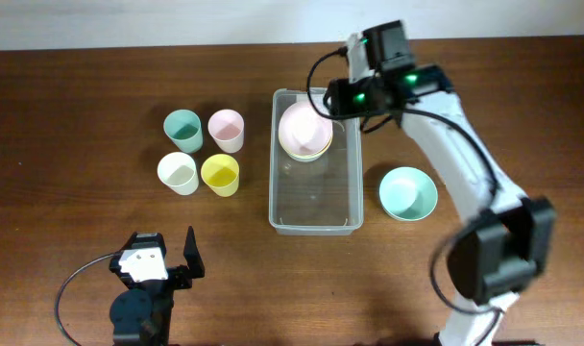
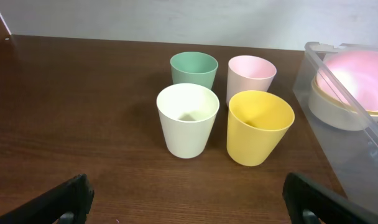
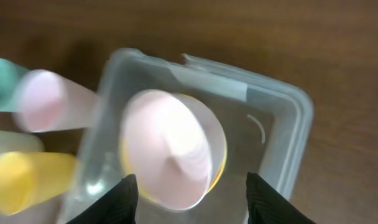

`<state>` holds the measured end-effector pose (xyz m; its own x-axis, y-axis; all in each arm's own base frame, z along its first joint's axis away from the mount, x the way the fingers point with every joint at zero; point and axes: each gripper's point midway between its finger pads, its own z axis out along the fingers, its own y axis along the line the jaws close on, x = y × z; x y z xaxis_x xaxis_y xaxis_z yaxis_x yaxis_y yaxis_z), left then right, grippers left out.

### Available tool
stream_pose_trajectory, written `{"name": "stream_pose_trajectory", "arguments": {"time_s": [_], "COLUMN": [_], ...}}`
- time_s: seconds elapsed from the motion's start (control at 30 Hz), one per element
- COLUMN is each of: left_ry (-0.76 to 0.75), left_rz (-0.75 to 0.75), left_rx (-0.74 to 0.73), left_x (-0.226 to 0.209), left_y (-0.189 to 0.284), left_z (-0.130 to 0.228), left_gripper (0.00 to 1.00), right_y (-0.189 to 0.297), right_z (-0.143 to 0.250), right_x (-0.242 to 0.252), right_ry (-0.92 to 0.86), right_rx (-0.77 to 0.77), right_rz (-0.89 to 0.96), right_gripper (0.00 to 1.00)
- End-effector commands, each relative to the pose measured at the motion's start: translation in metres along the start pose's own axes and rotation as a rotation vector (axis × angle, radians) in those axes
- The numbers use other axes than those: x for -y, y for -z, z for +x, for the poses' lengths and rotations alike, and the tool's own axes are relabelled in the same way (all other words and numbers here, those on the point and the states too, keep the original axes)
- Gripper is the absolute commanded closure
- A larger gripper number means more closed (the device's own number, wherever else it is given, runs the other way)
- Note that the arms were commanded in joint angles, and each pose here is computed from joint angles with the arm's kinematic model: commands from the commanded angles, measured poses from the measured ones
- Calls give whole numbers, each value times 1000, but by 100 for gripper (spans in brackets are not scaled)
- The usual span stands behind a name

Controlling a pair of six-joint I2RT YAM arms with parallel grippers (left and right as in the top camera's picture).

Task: Pack container
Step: 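Carry the pink bowl and stack it onto the yellow bowl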

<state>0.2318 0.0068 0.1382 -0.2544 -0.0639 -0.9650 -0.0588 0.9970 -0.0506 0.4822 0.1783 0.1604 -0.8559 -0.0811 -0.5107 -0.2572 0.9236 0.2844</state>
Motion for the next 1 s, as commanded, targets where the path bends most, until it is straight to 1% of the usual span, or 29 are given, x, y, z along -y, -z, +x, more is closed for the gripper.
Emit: {"name": "stream_pose_trajectory", "arguments": {"time_s": [0.0,0.07,0.13,0.2,0.27,0.33,0.43,0.67,0.7,0.73,0.77,0.87,0.9,0.93,0.97], "left_ry": [-16,-16,-16,-16,-16,-16,-16,-16,-16,-16,-16,-16,-16,-16,-16], "left_rz": [18,18,18,18,18,18,18,18,18,18,18,18,18,18,18], "left_rx": [4,4,4,4,4,4,4,4,4,4,4,4,4,4,4], "left_x": [3,3,3,3,3,3,3,3,3,3,3,3,3,3,3], "left_y": [0,0,0,0,0,0,0,0,0,0,0,0,0,0,0], "left_z": [1,1,1,1,1,1,1,1,1,1,1,1,1,1,1], "left_gripper": [0,0,0,0,0,0,0,0,0,0,0,0,0,0,1], "right_y": [-35,-50,-60,-68,-73,-78,-80,-70,-65,-56,-50,-12,0,19,42], "right_z": [17,25,29,34,37,41,44,39,38,34,31,17,14,11,11], "right_x": [13,18,21,24,22,16,12,15,15,15,15,14,12,11,11], "right_ry": [-22,-29,-32,-41,-46,-83,-125,-138,-140,-140,-140,-140,-140,-138,-135], "right_rx": [-67,-94,-110,-125,-134,-153,-166,-157,-153,-148,-144,-113,-104,-94,-87], "right_rz": [27,31,34,34,16,-20,-47,-52,-51,-50,-47,-12,-8,12,46], "right_gripper": [49,49,61,81,91,96,96,96,94,83,83,81,78,68,63]}}
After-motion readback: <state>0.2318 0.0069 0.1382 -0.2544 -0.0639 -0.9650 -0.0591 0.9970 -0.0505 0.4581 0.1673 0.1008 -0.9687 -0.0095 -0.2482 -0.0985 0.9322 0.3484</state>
